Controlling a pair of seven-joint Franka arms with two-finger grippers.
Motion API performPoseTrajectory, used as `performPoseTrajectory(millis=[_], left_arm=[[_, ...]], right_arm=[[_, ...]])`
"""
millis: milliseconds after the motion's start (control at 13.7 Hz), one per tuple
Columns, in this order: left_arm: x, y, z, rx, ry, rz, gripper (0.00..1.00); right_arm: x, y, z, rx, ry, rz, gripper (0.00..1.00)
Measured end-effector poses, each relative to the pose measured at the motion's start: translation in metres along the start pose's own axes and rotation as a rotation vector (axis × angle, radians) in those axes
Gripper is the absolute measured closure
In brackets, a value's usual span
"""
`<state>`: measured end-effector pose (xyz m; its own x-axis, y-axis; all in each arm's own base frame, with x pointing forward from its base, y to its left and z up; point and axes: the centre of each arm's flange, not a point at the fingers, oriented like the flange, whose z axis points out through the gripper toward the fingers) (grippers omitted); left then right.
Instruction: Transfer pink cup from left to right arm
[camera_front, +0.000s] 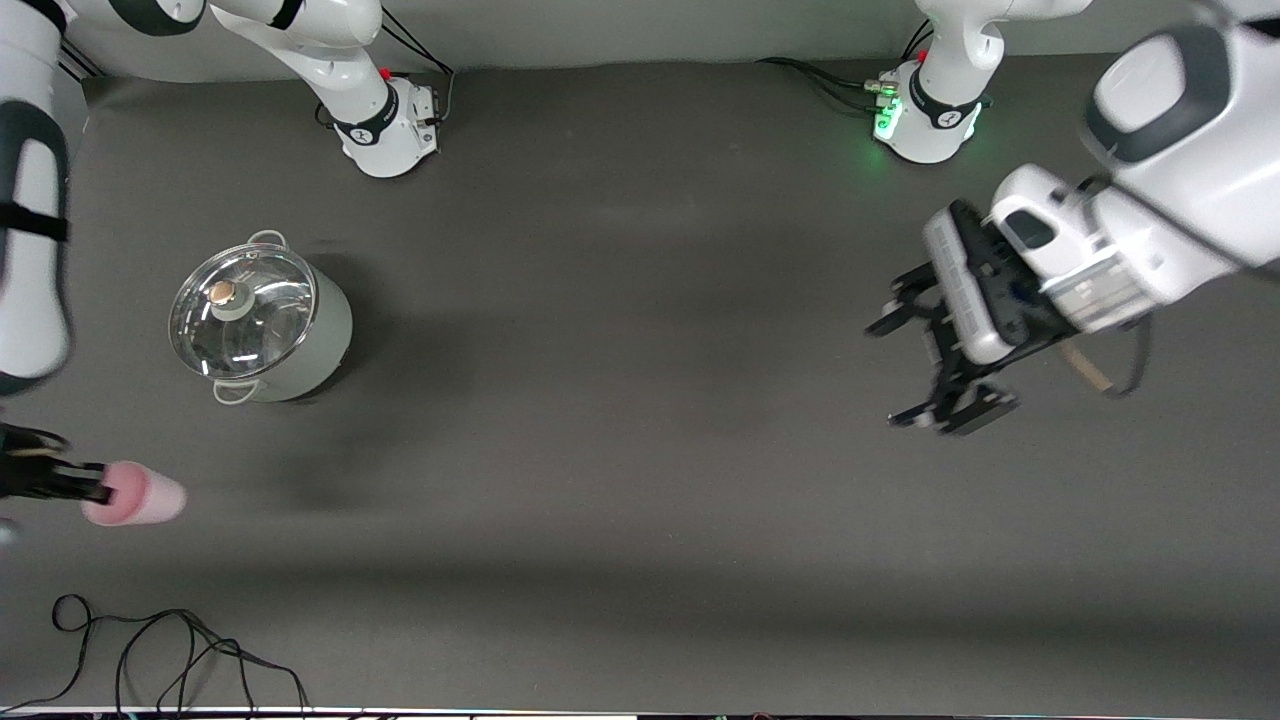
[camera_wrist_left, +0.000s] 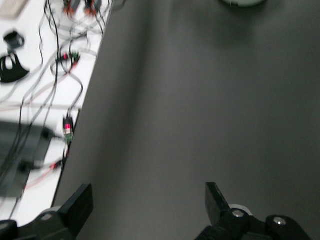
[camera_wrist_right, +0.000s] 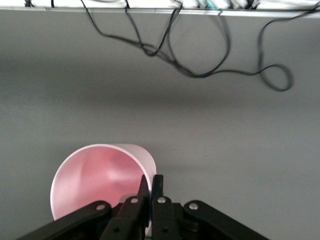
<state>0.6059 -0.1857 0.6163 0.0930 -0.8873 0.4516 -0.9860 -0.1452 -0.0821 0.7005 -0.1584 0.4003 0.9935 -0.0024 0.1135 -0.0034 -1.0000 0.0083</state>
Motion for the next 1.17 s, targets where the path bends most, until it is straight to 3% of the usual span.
performPoseTrajectory(millis=[220,439,878,1171], left_arm=[[-0.009,0.028,-0.045,0.048,-0.268,-0.105,0.0],[-0.025,0.041,-0.065,0.082,-0.415,-0.316,0.0],[-0.059,0.043,-0.069,0.165,-0.494,-1.019,0.0],[-0.074,0.035,-0.044,0.184,-0.54,-1.299,0.0]], right_arm=[[-0.006,-0.004,0.047,0.049,-0.034,0.007,0.97],[-0.005,-0.009,0.088,0.053,-0.039,0.002,0.97],[0.0,-0.021,0.135,0.036,0.001,-0.019,0.97],[-0.003,-0.02,0.147,0.036,-0.012,-0.017,0.97]])
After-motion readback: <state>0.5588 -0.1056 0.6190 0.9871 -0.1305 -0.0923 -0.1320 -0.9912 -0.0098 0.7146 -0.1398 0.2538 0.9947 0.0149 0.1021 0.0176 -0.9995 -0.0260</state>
